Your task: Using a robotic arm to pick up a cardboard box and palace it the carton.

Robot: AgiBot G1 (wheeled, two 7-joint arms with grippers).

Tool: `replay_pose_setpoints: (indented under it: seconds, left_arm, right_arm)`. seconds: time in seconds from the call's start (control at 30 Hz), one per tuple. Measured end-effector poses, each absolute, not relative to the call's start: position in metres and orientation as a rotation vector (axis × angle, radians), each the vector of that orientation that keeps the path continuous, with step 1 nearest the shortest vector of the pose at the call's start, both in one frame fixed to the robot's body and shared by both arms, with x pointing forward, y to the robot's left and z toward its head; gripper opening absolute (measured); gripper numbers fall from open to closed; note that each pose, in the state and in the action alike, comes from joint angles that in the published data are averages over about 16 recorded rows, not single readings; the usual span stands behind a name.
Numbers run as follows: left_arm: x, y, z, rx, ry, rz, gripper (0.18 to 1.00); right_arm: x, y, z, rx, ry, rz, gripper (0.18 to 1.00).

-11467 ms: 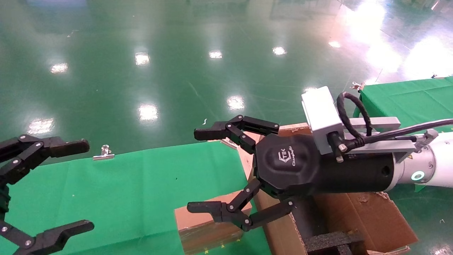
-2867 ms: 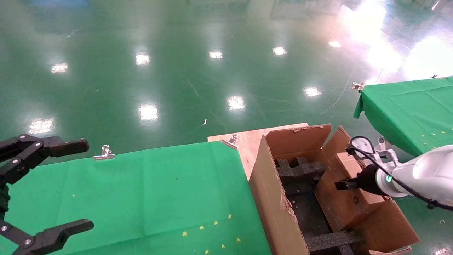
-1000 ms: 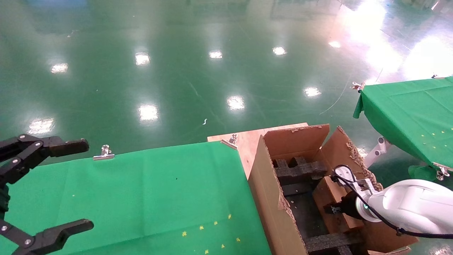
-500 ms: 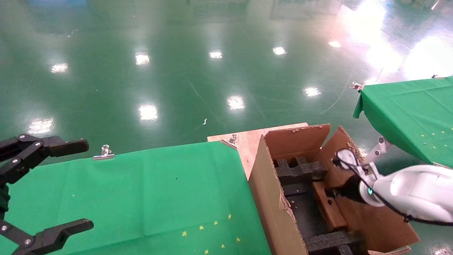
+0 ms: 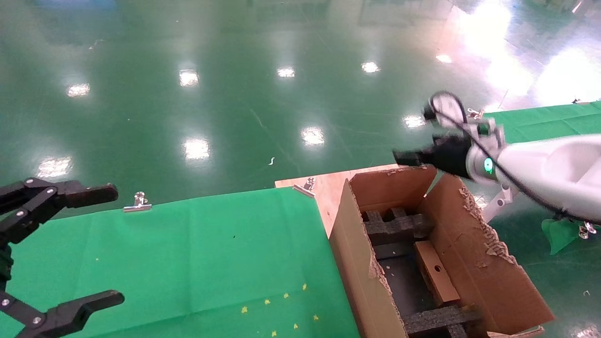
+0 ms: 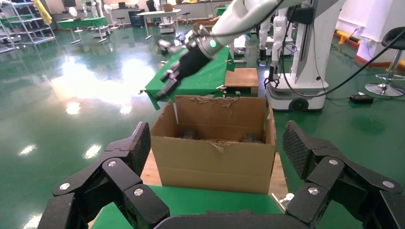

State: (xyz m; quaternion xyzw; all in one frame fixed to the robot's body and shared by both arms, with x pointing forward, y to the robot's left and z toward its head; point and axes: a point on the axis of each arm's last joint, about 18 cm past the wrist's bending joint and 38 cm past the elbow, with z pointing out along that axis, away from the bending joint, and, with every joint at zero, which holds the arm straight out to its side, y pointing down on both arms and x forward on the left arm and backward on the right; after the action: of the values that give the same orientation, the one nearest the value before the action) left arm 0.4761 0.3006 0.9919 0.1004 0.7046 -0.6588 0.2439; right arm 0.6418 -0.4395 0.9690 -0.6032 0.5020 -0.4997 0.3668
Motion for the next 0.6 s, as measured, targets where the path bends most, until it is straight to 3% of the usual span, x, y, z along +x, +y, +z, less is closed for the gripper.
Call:
replay_pose_setpoints:
  seconds: [0.27, 0.6]
  left_arm:
    - [0.476, 0.301, 0.992, 0.274, 1.924, -1.8, 1.001]
    - [0.476, 0.301, 0.992, 0.273, 1.924, -1.8, 1.001]
  right_arm:
    - [0.636, -0.416, 1.019, -1.462, 1.152, -1.26, 0.986]
    - [0.636, -0.411, 1.022, -1.465, 1.147, -1.241, 1.001]
